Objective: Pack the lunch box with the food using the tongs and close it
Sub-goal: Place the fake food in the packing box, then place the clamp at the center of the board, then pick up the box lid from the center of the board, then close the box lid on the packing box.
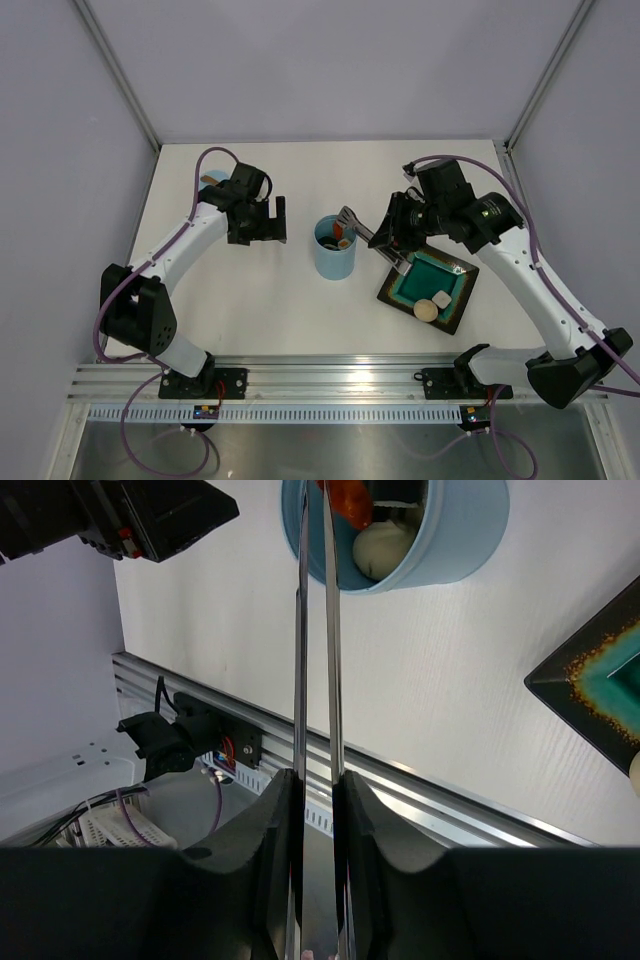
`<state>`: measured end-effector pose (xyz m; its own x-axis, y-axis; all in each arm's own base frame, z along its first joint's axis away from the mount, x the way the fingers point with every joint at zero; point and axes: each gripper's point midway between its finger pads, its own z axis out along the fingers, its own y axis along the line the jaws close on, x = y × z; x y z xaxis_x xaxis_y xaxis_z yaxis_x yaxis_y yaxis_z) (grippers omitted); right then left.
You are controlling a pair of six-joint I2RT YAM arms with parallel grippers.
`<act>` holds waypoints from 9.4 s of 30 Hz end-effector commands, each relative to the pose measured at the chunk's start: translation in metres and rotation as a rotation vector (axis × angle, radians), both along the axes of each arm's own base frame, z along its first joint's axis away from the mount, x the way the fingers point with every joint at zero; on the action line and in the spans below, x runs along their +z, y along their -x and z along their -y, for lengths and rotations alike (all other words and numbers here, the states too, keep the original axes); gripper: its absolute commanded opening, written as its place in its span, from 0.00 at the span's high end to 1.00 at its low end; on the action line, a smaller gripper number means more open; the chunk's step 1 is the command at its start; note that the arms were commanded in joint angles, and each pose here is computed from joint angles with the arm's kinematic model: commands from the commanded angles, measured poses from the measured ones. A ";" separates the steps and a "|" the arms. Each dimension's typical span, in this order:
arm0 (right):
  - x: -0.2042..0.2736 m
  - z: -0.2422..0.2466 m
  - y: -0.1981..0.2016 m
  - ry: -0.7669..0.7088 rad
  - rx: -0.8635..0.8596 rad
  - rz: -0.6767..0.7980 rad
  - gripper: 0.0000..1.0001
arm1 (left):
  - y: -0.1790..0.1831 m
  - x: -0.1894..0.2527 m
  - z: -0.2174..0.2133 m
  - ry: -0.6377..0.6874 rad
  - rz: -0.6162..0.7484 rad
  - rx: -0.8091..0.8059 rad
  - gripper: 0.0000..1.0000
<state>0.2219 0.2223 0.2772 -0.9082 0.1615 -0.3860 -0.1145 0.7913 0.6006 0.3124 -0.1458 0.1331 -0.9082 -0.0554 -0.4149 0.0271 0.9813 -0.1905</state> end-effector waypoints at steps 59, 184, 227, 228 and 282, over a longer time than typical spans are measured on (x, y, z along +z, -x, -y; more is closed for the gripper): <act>-0.042 0.093 -0.197 0.551 -0.445 0.494 0.96 | 0.005 0.017 -0.014 0.027 0.078 0.045 0.01; -0.035 0.119 -0.057 0.274 -0.440 0.256 0.05 | -0.247 0.050 -0.197 0.110 0.369 0.773 1.00; -0.061 0.141 -0.065 0.317 -0.647 0.199 0.01 | -0.004 0.121 0.176 0.301 0.115 -0.506 1.00; -0.062 0.141 -0.065 0.319 -0.648 0.195 0.00 | -0.004 0.121 0.178 0.306 0.116 -0.506 1.00; -0.056 0.118 -0.073 0.247 -0.539 0.213 0.04 | -0.021 0.072 0.162 0.428 0.085 -0.307 1.00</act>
<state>0.2834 0.0918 0.1973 -0.6472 0.4623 -0.6062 0.3220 0.8865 0.3323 0.3311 -0.3118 0.1923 -0.8922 0.0461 -0.4493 0.3191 0.7683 -0.5549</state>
